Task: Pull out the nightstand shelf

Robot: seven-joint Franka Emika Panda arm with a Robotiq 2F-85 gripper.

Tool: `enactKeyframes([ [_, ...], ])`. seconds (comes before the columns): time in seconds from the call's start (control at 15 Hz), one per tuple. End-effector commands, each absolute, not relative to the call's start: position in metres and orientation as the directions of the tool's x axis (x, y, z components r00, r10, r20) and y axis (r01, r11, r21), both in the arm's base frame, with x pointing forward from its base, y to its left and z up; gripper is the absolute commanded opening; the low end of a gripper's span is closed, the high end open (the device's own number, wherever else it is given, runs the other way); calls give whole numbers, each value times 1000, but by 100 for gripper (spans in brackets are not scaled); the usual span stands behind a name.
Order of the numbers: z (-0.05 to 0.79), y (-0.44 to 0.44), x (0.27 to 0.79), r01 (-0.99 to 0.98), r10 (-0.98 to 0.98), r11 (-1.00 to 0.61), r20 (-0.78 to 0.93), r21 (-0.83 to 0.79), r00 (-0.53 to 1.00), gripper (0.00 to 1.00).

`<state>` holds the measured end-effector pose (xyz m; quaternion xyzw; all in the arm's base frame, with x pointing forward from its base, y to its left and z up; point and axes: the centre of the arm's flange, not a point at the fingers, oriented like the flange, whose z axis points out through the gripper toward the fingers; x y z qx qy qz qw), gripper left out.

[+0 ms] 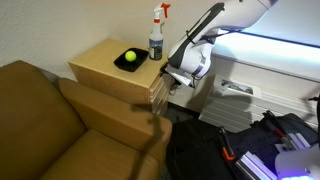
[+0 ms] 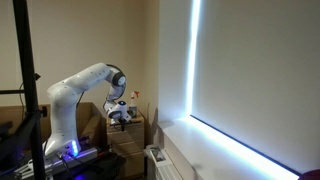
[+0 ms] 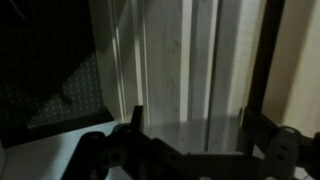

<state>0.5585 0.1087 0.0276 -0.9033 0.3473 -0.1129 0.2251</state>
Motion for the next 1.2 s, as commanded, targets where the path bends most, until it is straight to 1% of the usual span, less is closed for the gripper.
enactKeyframes([
  [0.0, 14, 75, 548, -613, -747, -507, -45, -606, 663, 100],
  [0.13, 6, 63, 548, -615, -766, -447, -78, -650, 638, 100],
  [0.27, 0, 56, 549, -608, -758, -444, -85, -659, 646, 100],
  [0.33, 12, 59, 558, -616, -759, -467, -69, -634, 647, 100],
  [0.6, 7, 57, 557, -616, -759, -465, -73, -636, 647, 100],
  [0.8, 30, 64, 561, -564, -733, -504, -21, -654, 680, 100],
  [1.0, 24, 95, 568, -523, -676, -569, 0, -635, 737, 100],
  [1.13, 15, 109, 569, -530, -655, -627, 18, -571, 755, 100],
])
